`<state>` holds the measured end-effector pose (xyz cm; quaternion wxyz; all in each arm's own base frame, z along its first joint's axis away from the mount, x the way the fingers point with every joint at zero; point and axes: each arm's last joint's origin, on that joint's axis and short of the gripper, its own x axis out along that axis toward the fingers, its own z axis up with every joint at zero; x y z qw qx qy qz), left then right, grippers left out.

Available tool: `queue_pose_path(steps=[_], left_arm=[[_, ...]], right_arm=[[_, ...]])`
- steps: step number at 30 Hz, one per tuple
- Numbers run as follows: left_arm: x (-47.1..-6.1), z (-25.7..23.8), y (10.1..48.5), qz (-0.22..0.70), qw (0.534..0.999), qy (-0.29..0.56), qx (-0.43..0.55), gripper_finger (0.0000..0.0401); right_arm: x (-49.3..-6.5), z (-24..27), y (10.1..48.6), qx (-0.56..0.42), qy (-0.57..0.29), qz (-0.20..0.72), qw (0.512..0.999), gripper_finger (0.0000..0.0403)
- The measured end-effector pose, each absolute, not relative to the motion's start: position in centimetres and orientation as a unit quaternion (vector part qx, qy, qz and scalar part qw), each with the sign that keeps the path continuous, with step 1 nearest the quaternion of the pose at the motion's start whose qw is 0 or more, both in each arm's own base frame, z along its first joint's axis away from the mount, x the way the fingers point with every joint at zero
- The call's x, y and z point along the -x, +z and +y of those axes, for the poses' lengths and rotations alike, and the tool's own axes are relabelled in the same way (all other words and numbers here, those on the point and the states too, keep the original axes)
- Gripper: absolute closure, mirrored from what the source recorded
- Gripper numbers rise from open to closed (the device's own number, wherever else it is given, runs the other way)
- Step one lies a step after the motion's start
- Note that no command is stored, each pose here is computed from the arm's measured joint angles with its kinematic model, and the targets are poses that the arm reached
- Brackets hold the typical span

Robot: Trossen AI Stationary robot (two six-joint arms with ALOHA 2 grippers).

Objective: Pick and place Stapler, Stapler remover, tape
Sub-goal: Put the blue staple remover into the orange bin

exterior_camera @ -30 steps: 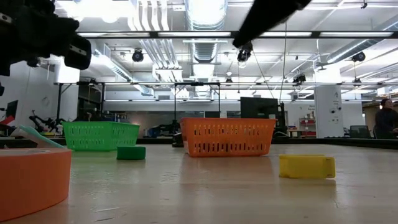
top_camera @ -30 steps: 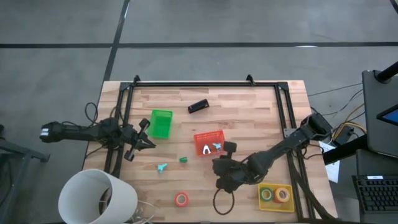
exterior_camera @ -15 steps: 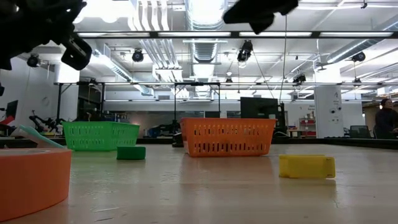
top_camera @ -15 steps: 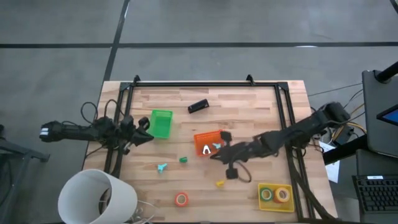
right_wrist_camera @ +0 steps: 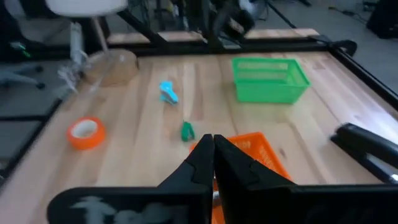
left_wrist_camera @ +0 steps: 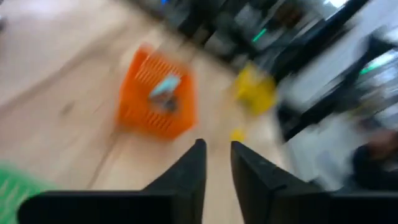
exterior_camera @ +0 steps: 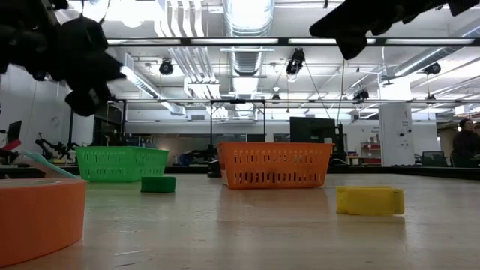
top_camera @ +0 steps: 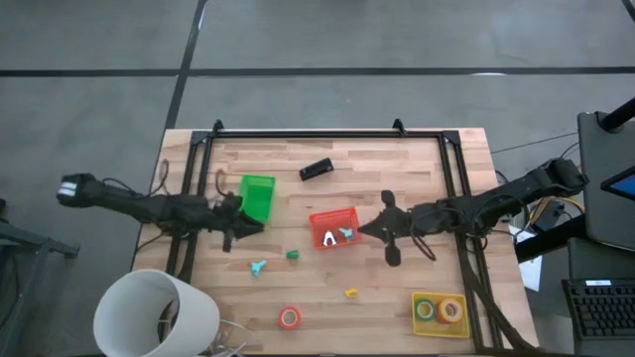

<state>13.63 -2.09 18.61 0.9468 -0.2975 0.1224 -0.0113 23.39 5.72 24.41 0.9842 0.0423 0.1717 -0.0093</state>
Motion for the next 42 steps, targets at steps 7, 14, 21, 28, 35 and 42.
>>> queue_pose_path(steps=[7,14,21,28,35,42], left_arm=[[-14.8,-4.3,21.2,0.258,0.920,0.014,0.294,0.0254],[-16.2,-7.8,21.9,0.348,0.919,-0.022,0.181,0.0250],[-16.9,-8.2,20.3,0.415,0.872,0.082,0.247,0.0252],[-16.0,-7.8,18.8,0.433,0.823,0.142,0.340,0.0273],[-14.7,-7.2,17.2,0.428,0.777,0.188,0.421,0.0292],[-15.0,-7.5,15.6,0.386,0.765,0.133,0.498,0.0288]], right_arm=[[-22.9,5.6,23.7,-0.064,-0.015,0.177,0.982,0.0394],[-22.8,5.5,23.2,-0.070,-0.018,0.183,0.980,0.0394],[-22.7,5.5,23.0,-0.088,-0.021,0.185,0.979,0.0394],[-22.7,5.6,23.1,-0.089,-0.020,0.181,0.979,0.0394],[-22.7,5.6,23.1,-0.089,-0.020,0.181,0.979,0.0394],[-22.7,5.6,22.9,-0.086,-0.020,0.183,0.979,0.0394]])
